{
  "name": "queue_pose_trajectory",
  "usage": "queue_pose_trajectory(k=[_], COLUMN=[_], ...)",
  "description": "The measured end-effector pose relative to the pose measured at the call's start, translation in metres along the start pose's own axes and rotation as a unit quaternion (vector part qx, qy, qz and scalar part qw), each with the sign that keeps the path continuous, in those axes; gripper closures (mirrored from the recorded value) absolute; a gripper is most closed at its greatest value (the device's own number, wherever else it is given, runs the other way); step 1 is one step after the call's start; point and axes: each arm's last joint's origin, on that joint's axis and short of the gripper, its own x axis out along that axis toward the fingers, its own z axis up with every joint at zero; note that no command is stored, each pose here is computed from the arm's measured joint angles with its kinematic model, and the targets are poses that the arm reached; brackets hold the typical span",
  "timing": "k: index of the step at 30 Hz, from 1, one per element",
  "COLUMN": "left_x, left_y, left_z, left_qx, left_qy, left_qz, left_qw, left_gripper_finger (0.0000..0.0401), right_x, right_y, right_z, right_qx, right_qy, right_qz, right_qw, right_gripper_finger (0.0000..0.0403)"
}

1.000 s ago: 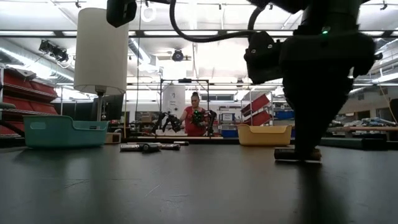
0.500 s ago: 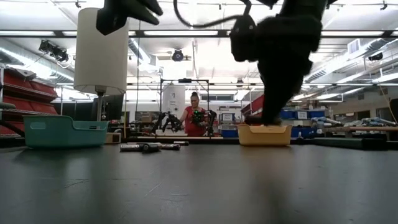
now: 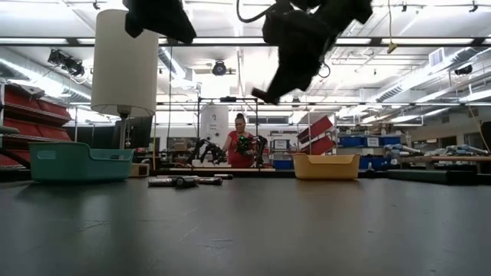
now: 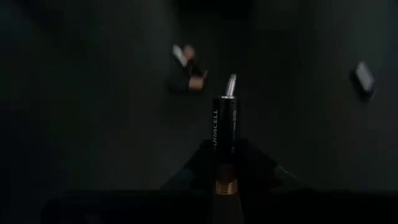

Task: Sort batteries
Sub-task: Put the black battery into the yellow bin

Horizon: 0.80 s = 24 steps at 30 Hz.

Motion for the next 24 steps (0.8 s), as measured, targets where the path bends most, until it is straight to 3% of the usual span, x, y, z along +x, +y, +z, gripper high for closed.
queue_pose_trajectory(k=[5,8,14,17,24], left_x=[0.009,0.012,0.014,0.011,0.014], left_y=[0.012,0.015,0.024,0.032,0.047], left_z=[0.007,0.017,0.047,0.062,0.084], left_qx=[-0.058,-0.108,-0.173,-0.193,-0.215], left_qy=[-0.012,-0.054,-0.183,-0.236,-0.292], left_qz=[0.034,0.045,0.091,0.114,0.076], left_qw=[0.998,0.992,0.963,0.946,0.929], left_gripper_finger=[0.0309,0.0312,0.0315,0.0313,0.0255], right_x=[-0.005,-0.01,-0.021,-0.025,-0.035], right_y=[-0.035,-0.051,-0.07,-0.076,-0.087], right_z=[0.014,0.024,0.04,0.046,0.054], right_qx=[-0.043,-0.048,-0.035,-0.034,-0.011], right_qy=[-0.068,-0.13,-0.226,-0.257,-0.308], right_qz=[0.064,0.097,0.155,0.158,0.181], right_qw=[0.995,0.986,0.961,0.953,0.934], right_gripper_finger=[0.0356,0.0356,0.0355,0.0355,0.0355])
